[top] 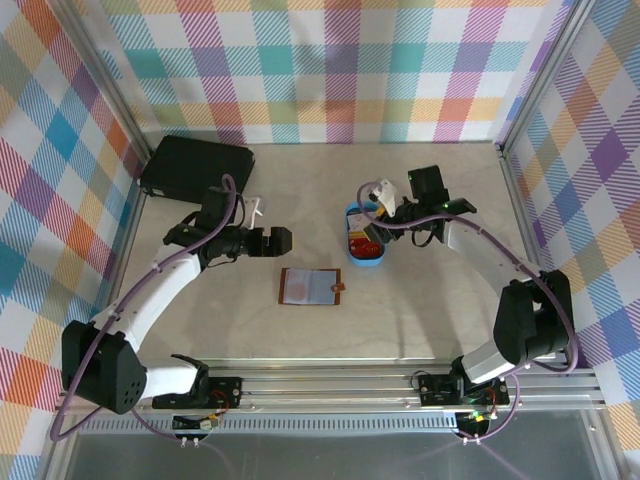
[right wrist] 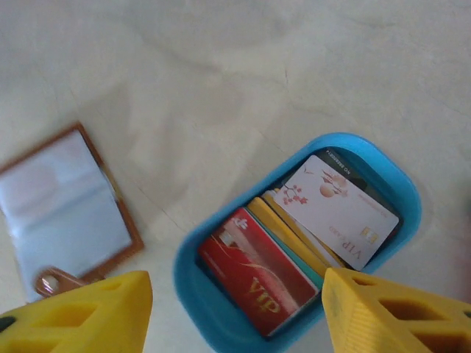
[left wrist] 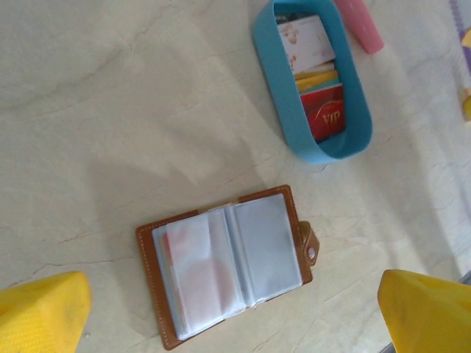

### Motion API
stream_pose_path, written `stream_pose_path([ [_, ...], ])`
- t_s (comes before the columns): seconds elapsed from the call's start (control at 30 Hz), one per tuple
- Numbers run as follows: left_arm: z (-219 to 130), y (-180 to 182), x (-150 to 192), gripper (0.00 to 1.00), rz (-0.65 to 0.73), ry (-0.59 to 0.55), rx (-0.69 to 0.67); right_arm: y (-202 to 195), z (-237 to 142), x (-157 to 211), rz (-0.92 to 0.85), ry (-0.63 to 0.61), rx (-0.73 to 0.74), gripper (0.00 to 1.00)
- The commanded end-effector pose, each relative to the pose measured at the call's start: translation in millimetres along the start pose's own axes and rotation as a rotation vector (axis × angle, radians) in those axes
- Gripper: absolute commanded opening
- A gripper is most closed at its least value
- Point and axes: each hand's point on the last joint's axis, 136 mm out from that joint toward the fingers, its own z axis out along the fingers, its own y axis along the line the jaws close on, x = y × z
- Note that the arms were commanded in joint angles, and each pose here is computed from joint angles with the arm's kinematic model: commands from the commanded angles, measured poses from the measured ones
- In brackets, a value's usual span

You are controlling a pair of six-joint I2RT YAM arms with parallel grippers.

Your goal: Put the credit cards into the card holder

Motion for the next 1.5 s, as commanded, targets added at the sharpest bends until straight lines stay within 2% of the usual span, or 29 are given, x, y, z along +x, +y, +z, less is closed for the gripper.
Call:
stream_pose_path([
  [0.0,12,1,24,1.00,0.025,0.117,0.046,2,16,18,-0.283,0.067,-0.076,0.63],
  [0.13,24,-14,32,1.00,0.006,0.164,0.170,-9,39,36,-0.397,0.183,-0.162,0.64],
  [0.37,39,-10,38,1.00,-0.007,0.209,0.186,-18,69,52,-0.543,0.226,-0.246,0.65],
  [0.63,47,-11,37,0.98,-0.026,0.228,0.204,-25,89,65,-0.568,0.273,-0.252,0.65],
  [0.8,49,-9,38,0.98,-0.033,0.234,0.200,-21,95,75,-0.587,0.299,-0.305,0.69],
  [1.0,52,-6,39,0.97,-0.038,0.242,0.190,-14,102,82,-0.603,0.317,-0.360,0.68],
  [1.23,52,-5,39,0.96,-0.038,0.243,0.187,-13,113,95,-0.623,0.359,-0.342,0.67],
  [1.47,54,-5,39,0.96,-0.040,0.245,0.188,-1,113,97,-0.591,0.336,-0.367,0.68],
])
